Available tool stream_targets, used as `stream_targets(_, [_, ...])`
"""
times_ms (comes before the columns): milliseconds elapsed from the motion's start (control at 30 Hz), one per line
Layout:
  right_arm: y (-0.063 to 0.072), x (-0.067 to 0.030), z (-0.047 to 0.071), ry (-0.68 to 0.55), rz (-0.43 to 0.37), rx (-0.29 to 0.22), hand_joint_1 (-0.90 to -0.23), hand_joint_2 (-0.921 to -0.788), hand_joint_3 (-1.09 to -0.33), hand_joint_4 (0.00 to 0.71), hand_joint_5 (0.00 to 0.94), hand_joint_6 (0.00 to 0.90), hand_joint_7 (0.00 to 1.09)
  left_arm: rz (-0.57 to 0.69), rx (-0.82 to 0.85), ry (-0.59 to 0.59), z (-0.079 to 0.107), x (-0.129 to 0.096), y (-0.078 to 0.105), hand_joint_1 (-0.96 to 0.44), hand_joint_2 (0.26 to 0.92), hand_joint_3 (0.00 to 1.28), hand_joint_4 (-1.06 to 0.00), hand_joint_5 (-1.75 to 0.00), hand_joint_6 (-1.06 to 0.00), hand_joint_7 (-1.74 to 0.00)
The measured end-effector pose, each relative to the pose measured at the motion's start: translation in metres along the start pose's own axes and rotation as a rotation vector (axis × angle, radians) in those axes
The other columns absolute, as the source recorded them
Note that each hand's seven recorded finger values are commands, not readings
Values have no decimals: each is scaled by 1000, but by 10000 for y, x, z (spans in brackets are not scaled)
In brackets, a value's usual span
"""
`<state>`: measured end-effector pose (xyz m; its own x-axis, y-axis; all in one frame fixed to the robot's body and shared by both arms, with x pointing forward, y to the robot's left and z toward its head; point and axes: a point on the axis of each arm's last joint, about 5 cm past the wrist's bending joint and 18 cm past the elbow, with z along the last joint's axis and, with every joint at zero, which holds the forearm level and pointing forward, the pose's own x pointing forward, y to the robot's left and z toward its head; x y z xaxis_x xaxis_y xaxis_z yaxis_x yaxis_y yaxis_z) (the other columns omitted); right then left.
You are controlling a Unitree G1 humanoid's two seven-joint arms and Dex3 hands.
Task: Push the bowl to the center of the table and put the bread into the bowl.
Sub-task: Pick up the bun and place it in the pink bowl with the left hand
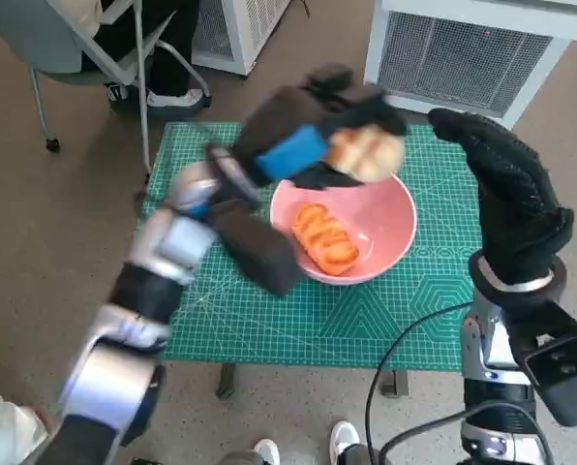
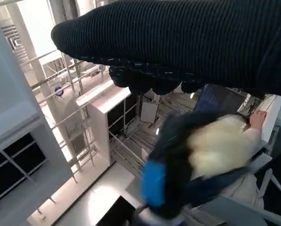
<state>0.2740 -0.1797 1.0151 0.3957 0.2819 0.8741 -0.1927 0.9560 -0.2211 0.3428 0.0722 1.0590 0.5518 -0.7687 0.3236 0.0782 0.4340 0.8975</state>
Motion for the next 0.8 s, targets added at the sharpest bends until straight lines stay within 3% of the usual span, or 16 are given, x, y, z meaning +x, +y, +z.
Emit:
stream_targets(233, [-9, 6, 32, -16, -2, -9, -606, -921, -756, 310, 4, -1, 696, -120, -3, 76, -16, 114, -183, 0, 921, 196, -507, -1281, -520, -1352])
stream_targets(367, [-18, -13, 52, -16, -9, -16, -612, -921, -756, 309, 4, -1, 693, -194, -14, 131, -36, 137, -250, -1, 921, 263, -438, -1373, -437, -1412])
stream_targets(400, [-19, -19, 57, -15, -12, -17, -614, -921, -756, 310, 4, -1, 692, -217, -14, 146, -39, 143, -263, -124, 921, 304, -394, -1086, -400, -1475])
stream_targets(433, [-20, -23, 62, -14, -14, -18, -614, -921, -756, 310, 4, -1, 692, -242, -12, 166, -45, 148, -275, -168, 921, 317, -400, -944, -388, -1495])
stream_targets(467, [-21, -28, 66, -12, -17, -18, -616, -921, -752, 311, 5, -1, 695, -270, -9, 187, -50, 153, -287, -225, 913, 264, -345, -635, -269, -1190])
stream_targets(500, [-23, -33, 71, -10, -19, -19, -616, -921, -749, 312, 5, -1, 697, -305, -4, 214, -55, 162, -297, -262, 916, 213, -322, -413, -232, -918])
stream_targets(633, [-26, -30, 85, -8, -28, -18, -619, -921, -734, 313, 5, -1, 714, -468, -4, 346, -80, 190, -320, -356, 918, 102, -139, -86, -80, -425])
stream_targets(800, [-29, -21, 101, -10, -36, -27, -619, -921, -730, 313, 5, -1, 720, -595, -48, 452, -105, 192, -332, -396, 920, 61, -71, -14, -45, -295])
